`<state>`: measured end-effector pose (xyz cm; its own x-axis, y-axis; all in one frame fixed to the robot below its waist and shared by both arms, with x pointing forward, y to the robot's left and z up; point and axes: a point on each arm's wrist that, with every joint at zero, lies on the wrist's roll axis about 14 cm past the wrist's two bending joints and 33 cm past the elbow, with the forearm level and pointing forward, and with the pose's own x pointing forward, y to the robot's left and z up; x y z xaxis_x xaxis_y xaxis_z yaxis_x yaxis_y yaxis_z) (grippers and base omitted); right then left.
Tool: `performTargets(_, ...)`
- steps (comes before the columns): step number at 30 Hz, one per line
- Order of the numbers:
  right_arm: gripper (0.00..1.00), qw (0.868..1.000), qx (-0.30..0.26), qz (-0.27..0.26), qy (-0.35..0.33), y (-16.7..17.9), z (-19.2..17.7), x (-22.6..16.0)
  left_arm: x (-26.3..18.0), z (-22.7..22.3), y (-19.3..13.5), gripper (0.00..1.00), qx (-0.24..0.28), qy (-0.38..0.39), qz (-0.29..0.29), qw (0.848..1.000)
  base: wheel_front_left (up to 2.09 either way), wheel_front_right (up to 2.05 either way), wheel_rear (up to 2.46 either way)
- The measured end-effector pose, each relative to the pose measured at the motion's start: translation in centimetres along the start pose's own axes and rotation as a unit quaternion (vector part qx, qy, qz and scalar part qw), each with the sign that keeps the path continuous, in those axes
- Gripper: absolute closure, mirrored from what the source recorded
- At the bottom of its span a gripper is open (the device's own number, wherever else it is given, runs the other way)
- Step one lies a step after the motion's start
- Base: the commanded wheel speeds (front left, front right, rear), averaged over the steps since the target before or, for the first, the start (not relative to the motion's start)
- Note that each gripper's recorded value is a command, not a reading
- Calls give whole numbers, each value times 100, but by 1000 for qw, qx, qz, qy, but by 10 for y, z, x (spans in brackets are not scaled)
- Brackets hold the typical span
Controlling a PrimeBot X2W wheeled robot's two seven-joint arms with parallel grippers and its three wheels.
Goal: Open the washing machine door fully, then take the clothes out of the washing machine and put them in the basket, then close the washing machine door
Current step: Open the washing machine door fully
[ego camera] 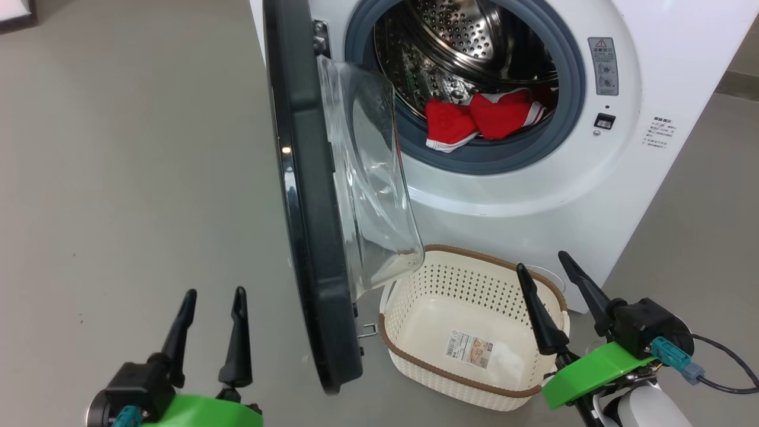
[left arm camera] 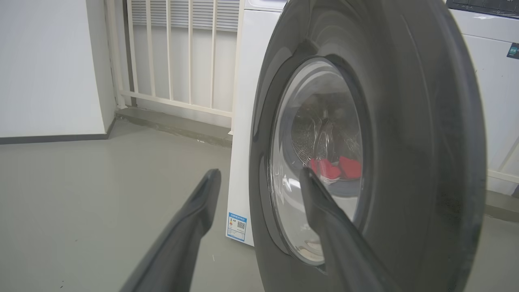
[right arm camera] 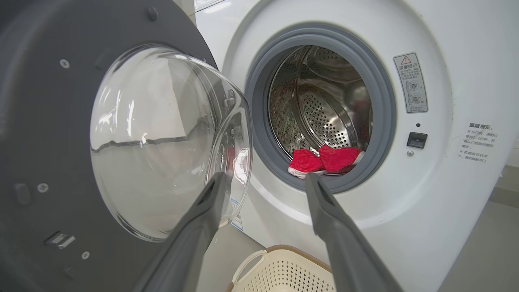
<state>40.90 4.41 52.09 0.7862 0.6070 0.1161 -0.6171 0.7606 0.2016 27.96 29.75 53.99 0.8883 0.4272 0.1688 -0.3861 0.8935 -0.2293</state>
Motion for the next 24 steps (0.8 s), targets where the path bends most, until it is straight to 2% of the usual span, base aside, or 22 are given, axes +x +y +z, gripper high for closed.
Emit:
performTargets(1,0,1000,1,0,0,0,0,0,0,0,0,0,1,0,0,1000,0,0,0)
performTargets(2,0,1000,1,1,0,1,0,0,0,-1,0,29,3,1,-1,1000,0,0,0)
performTargets(3,0,1000,1,1,0,1,0,0,0,-1,0,91,4,2,-1,1000,0,0,0)
performTargets(4,0,1000,3,1,0,1,0,0,-1,-2,0,100,4,3,-1,1000,0,0,0)
performTargets(12,0,1000,10,2,2,2,-2,0,4,16,-4,100,18,-25,-10,999,0,0,0)
performTargets(16,0,1000,17,-2,2,0,-3,-1,18,53,-18,100,37,-83,-33,995,0,0,0)
performTargets(24,0,1000,17,-7,-3,-3,1,-4,21,130,-64,100,48,-194,-99,975,0,0,0)
